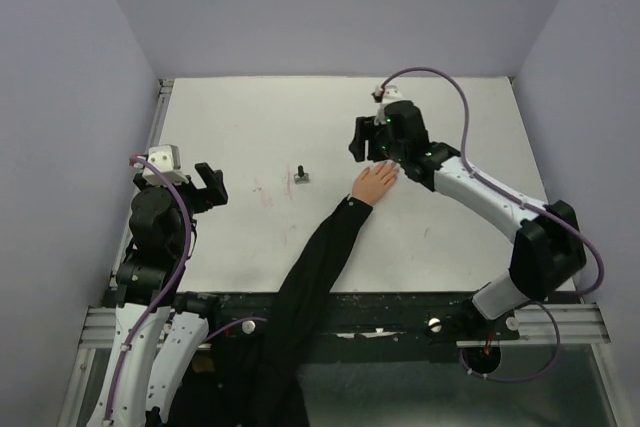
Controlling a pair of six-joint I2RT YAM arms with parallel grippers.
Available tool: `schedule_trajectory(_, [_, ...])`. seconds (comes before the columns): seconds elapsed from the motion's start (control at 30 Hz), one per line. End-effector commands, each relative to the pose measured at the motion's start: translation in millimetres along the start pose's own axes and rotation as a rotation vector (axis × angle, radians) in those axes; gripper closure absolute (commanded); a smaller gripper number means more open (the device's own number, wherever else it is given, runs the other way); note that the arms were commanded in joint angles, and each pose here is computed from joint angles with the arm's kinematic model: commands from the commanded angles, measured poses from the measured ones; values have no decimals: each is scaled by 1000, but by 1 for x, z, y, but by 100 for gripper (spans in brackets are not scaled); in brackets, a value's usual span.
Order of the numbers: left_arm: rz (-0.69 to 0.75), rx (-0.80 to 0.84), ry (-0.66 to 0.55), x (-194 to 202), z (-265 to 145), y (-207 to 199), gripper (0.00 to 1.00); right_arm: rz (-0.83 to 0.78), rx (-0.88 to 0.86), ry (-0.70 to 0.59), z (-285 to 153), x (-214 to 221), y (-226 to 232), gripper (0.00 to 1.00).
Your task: Paint the nails
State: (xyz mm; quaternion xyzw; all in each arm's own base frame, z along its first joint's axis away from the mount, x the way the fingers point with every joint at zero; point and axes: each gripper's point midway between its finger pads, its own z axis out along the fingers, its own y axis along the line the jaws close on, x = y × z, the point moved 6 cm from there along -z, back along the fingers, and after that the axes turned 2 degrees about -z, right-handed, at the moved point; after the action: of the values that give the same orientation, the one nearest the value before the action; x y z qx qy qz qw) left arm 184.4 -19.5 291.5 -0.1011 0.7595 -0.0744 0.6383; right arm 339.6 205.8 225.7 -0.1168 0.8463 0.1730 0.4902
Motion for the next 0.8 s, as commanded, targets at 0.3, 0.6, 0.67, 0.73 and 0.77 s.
schedule_trajectory(0.3, [0,30,-11,1,-5,-1,1,-224,-30,317,104,51,100,36])
schedule_trajectory(0.6, [-2,17,-2,1,-3,0,1,-254,-55,350,130,68,124,44])
schedule_trajectory(0.67, [-4,18,-5,1,-3,0,1,-258,-60,346,133,69,129,45])
schedule_trajectory(0.73, [-6,18,-7,0,-3,0,1,-267,-63,349,137,71,133,46])
schedule_trajectory(0.77, [-6,19,-5,1,-3,0,1,-270,-62,351,138,72,134,47])
